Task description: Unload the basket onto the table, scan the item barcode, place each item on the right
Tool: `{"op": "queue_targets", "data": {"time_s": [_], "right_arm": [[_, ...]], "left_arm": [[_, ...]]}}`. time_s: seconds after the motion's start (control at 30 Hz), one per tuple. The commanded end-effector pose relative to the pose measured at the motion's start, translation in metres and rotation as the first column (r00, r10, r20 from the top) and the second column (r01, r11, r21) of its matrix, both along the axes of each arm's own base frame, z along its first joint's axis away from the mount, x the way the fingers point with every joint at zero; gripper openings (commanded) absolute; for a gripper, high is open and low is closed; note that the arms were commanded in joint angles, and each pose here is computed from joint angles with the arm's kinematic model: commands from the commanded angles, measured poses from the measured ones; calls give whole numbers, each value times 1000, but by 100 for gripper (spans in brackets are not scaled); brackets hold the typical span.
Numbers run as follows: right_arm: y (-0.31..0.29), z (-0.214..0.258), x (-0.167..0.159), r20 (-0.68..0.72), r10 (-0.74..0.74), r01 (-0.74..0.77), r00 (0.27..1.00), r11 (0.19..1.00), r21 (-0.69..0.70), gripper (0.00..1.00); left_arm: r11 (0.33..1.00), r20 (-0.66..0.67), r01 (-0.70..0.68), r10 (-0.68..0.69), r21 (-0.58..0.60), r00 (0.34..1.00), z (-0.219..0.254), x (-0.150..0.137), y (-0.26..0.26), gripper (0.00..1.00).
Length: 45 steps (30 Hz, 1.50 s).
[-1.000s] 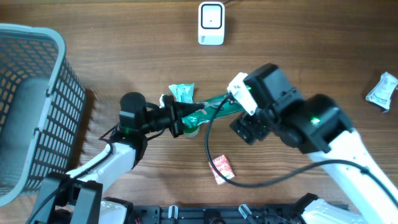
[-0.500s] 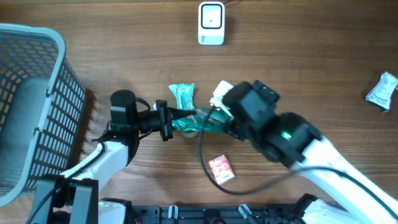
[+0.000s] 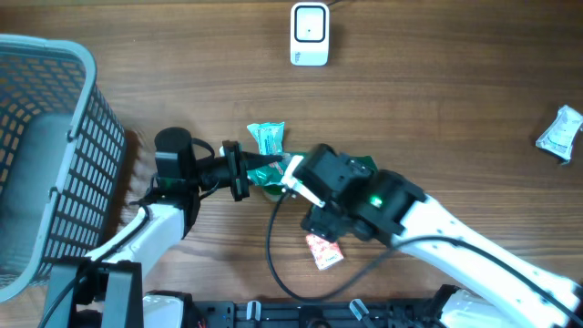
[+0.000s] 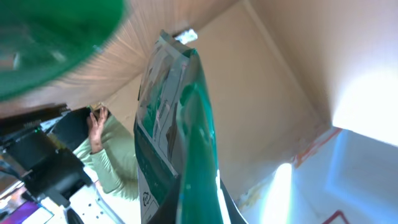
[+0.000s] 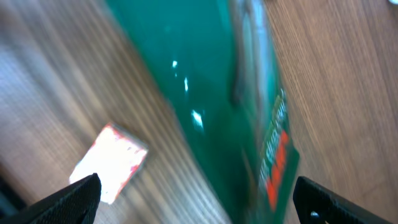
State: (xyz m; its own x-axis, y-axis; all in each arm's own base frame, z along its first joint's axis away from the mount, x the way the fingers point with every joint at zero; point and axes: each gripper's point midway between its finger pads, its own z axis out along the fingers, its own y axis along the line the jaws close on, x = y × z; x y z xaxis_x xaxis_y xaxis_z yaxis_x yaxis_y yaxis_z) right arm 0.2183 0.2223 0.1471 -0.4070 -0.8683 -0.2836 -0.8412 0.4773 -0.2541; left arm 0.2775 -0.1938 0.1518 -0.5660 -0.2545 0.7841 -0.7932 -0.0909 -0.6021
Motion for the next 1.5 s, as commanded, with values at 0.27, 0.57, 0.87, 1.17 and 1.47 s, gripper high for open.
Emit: {"op": "queue_targets", "data": {"time_s": [0.27,0.57,0.87,1.17,1.47], "right_arm": [[-25,-12,57,35,-199,197,979,979,52,4],[-7,80,20,-525,-64,449,849,613,650,4],[-15,82,24,-622,-126,578,773,543,609,4],[-12,86,20,-630,-92,572,771,535,622,4],[-20,77,29,-600,-171,579,782,555,597,4]], "left_arm": [[995,-95,43,-52,-95,994,27,3,14,12],[987,-85,-160,158,-27,984,16,37,31,100],[968,516,-213,250,-130,819,107,57,36,100],[973,999,-229,43,-41,2,285,25,34,99],[531,885,-843,-431,90,-177,390,-32,105,99]]}}
